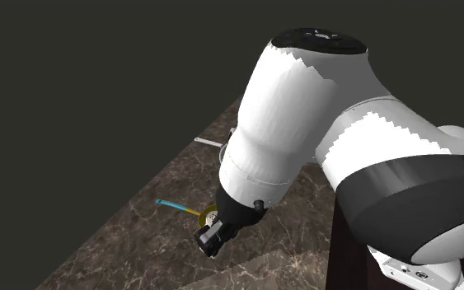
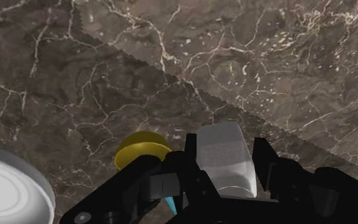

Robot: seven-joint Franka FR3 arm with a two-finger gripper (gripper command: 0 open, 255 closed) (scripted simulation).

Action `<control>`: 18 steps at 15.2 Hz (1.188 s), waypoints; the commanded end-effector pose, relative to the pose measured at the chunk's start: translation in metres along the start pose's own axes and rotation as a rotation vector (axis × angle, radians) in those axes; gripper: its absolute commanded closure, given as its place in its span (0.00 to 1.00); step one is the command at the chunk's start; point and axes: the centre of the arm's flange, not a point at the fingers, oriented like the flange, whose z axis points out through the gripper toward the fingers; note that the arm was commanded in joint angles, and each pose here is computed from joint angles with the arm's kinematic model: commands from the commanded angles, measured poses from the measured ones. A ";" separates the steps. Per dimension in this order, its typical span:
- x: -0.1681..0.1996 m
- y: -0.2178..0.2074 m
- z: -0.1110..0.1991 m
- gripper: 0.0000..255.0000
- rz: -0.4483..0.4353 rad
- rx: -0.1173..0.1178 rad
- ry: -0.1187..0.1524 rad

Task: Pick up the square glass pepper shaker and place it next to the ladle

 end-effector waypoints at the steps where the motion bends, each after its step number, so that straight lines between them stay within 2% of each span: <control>1: -0.003 0.001 0.010 1.00 0.000 0.001 0.000; 18: -0.026 0.018 0.096 1.00 0.000 0.001 0.000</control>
